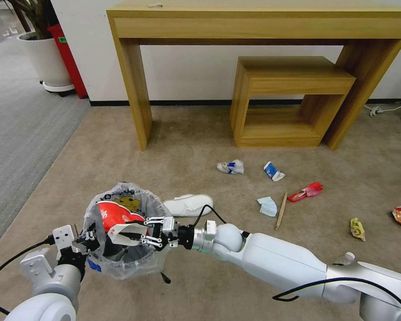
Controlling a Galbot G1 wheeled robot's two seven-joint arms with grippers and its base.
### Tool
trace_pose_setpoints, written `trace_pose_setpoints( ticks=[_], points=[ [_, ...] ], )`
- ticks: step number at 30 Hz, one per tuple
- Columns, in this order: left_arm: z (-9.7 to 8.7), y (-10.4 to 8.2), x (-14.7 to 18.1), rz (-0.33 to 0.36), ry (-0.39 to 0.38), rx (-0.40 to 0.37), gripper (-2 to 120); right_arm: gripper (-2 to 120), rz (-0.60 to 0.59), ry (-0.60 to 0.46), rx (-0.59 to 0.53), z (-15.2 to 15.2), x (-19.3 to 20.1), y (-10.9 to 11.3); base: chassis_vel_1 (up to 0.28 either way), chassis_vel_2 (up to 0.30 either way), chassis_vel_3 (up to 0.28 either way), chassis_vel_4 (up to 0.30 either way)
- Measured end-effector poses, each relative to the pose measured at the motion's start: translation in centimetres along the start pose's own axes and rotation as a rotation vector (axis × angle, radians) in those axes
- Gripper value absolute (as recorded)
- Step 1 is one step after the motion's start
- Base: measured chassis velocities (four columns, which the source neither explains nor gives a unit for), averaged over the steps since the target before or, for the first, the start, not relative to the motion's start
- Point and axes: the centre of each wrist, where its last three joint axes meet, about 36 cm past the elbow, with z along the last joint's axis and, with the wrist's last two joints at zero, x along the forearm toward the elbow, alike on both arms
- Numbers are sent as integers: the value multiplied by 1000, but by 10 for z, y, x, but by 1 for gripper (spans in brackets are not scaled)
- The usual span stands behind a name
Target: Pick up the trash bin and place the garbage on the floor into it.
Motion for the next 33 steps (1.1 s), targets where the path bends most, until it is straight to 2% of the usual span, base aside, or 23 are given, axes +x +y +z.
trace_pose_setpoints(
  ticks=[4,5,6,8,12,19,33],
  points=[
    [0,0,0,0,-1,1,3,62,5,4,-2,1,2,2,0,0,0,0],
    [0,0,0,1,-1,1,3,75,6,9,-3,3,5,3,0,0,0,0],
    [0,0,0,1,-1,1,3,75,6,9,-3,3,5,3,0,0,0,0],
    [0,0,0,1,-2,2,3,88,8,11,-3,2,7,3,0,0,0,0],
    [0,0,-1,1,-2,3,3,99,9,11,-8,0,8,4,0,0,0,0],
    [1,-1,-2,0,-3,6,3,100,0,44,-18,-5,17,3,0,0,0,0],
    [2,-3,-3,8,-8,8,3,100,-33,133,30,-14,30,-5,0,0,0,0]
  ],
)
